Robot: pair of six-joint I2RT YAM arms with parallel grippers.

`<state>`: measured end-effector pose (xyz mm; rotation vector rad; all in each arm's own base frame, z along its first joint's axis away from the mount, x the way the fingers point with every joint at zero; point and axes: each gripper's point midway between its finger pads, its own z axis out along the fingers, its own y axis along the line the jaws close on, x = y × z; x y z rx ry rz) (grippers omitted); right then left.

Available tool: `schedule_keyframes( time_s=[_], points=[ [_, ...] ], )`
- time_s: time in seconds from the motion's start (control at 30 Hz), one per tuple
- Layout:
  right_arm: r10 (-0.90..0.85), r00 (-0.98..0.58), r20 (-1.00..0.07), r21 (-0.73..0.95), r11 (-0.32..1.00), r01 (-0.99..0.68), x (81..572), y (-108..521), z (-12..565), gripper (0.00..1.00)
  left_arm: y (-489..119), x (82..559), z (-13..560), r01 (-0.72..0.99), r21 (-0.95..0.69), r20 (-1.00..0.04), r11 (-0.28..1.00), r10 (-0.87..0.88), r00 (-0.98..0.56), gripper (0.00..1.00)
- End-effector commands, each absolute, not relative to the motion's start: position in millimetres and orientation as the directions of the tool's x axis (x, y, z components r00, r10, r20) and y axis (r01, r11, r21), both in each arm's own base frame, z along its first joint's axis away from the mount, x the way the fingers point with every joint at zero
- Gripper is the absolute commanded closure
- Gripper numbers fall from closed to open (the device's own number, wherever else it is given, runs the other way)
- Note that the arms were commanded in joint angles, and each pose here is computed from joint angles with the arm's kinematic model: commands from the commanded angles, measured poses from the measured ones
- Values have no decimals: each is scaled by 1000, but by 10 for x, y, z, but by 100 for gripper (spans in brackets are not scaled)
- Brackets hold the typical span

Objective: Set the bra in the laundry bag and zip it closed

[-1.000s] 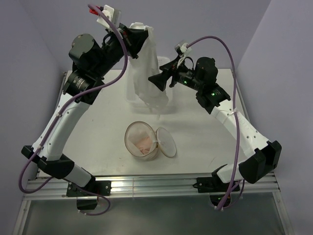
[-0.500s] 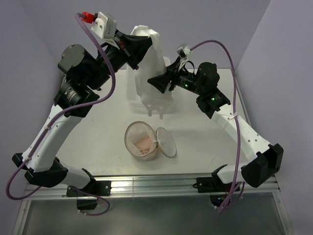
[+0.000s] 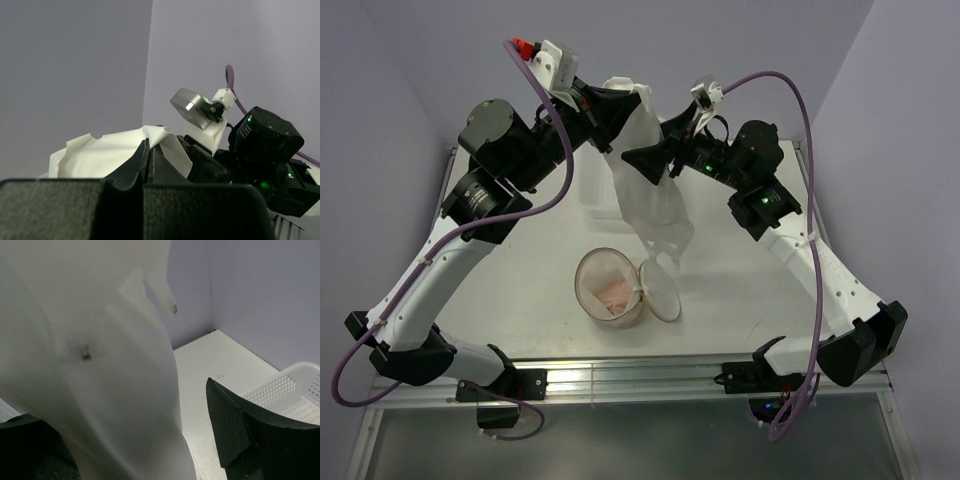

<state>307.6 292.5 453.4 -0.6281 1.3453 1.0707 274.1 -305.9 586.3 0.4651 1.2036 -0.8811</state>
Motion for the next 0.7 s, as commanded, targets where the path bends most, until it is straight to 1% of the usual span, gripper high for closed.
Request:
schedule_keyframes(
  time_s=[0.0, 0.1, 0.17, 0.2, 0.3, 0.47, 0.5, 0.57, 0.6, 0.67],
  points=[
    [282, -1, -959, 122, 414, -902, 2898, 2858, 4969, 16, -2987, 2647, 6027, 790, -110, -921, 603, -360, 147, 100],
    [295, 18, -955, 115, 426, -898, 2905, 2837, 5037, 17, -2984, 2666, 5986, 777, -107, -927, 620, -344, 146, 100],
    [305, 17, -952, 114, 407, -906, 2867, 2848, 5065, 19, -3004, 2648, 5944, 784, -109, -932, 611, -337, 132, 100],
    [308, 16, -951, 114, 401, -909, 2855, 2850, 5068, 22, -3014, 2640, 5934, 787, -110, -933, 607, -337, 129, 100],
    [325, 17, -946, 123, 407, -905, 2871, 2843, 5073, 25, -3051, 2648, 5879, 787, -106, -940, 608, -320, 121, 100],
    [342, 2, -940, 143, 398, -906, 2878, 2859, 5054, 26, -3069, 2628, 5806, 790, -106, -945, 604, -309, 110, 100],
    [352, 6, -936, 147, 405, -903, 2894, 2846, 5066, 36, -3067, 2614, 5811, 791, -107, -947, 602, -305, 103, 100],
    [386, -8, -922, 173, 394, -903, 2882, 2845, 5101, 60, -3074, 2594, 5790, 796, -120, -948, 594, -306, 85, 100],
    [396, -13, -918, 180, 388, -904, 2862, 2839, 5109, 83, -3103, 2585, 5730, 805, -122, -950, 581, -303, 76, 100],
    [421, -33, -907, 209, 382, -900, 2862, 2826, 5098, 97, -3053, 2508, 5755, 813, -132, -943, 567, -325, 73, 100]
  ],
)
